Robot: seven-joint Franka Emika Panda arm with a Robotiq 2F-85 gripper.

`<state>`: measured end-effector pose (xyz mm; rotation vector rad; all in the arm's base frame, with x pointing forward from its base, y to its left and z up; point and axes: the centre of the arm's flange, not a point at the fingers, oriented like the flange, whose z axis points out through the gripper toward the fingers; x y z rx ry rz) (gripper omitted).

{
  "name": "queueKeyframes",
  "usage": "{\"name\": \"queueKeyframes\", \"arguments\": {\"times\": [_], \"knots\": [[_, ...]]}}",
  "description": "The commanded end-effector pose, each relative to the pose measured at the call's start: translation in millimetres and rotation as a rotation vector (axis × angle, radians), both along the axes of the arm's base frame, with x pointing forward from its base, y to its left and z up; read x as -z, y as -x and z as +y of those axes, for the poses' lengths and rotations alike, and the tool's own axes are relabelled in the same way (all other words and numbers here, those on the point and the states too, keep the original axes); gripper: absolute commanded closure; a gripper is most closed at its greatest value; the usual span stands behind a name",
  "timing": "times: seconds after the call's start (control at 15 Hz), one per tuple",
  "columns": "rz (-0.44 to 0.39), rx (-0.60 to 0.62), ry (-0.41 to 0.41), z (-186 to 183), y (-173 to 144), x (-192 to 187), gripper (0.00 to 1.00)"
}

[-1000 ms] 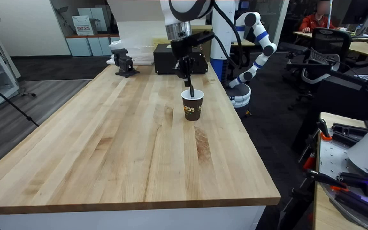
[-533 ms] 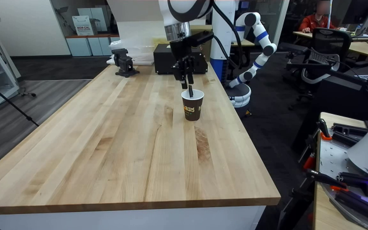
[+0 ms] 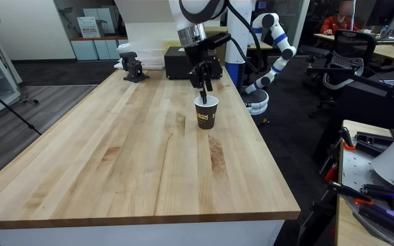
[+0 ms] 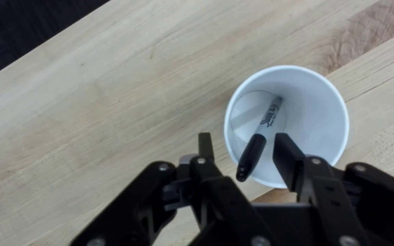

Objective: Put the marker on the table

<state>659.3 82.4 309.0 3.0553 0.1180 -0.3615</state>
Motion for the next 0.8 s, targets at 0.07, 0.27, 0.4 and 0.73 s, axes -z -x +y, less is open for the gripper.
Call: {"name": "queueKeyframes", "arguments": {"times": [0.07, 0.27, 0.4, 0.73], "knots": [[0.027, -0.01, 0.011, -1.2, 0.8, -9.8, 0.84], [0.018, -0.01, 0.013, -0.9, -0.5, -12.4, 1.0], [0.017, -0.011, 0.016, -0.4, -2.2, -13.2, 0.67], [0.016, -0.012, 0.014, 0.7, -4.9, -14.7, 0.5]]}}
